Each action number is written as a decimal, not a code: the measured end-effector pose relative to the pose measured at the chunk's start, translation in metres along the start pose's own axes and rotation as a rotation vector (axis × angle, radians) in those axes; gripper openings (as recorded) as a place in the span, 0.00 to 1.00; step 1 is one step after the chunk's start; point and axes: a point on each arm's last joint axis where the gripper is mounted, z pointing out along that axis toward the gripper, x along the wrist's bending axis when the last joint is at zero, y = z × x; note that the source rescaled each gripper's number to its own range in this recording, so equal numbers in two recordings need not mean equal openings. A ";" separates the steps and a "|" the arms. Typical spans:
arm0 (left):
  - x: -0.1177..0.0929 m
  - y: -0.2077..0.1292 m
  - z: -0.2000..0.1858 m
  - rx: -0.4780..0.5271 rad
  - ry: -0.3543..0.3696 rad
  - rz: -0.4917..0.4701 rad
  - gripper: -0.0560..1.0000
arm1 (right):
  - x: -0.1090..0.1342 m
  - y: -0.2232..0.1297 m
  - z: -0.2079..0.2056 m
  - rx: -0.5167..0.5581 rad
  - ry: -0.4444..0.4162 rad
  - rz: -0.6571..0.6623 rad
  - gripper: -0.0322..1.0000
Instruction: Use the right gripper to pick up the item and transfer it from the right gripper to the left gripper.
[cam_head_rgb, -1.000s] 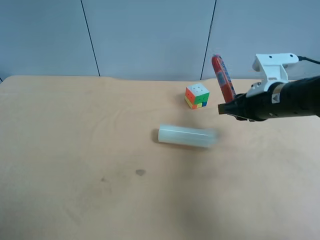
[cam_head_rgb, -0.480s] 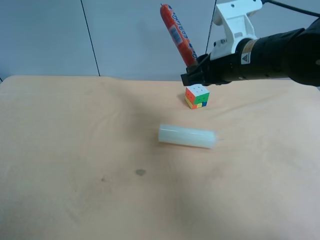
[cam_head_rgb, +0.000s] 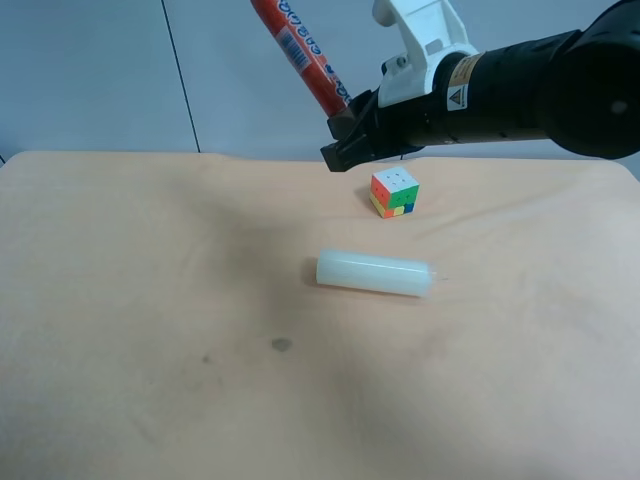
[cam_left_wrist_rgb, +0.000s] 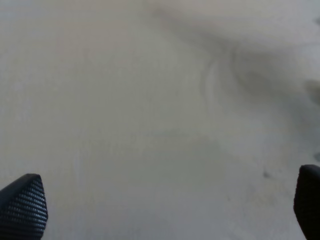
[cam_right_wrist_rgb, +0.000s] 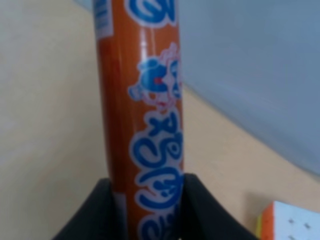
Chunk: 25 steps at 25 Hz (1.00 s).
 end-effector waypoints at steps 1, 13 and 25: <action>0.000 0.000 0.000 0.000 0.000 0.000 1.00 | 0.002 0.000 0.001 -0.002 0.006 -0.003 0.04; 0.000 0.000 0.000 0.000 0.000 0.000 1.00 | 0.005 0.003 0.003 -0.038 0.014 -0.006 0.04; 0.000 0.000 0.000 0.000 0.000 0.000 1.00 | 0.005 0.003 0.003 -0.038 0.014 -0.006 0.04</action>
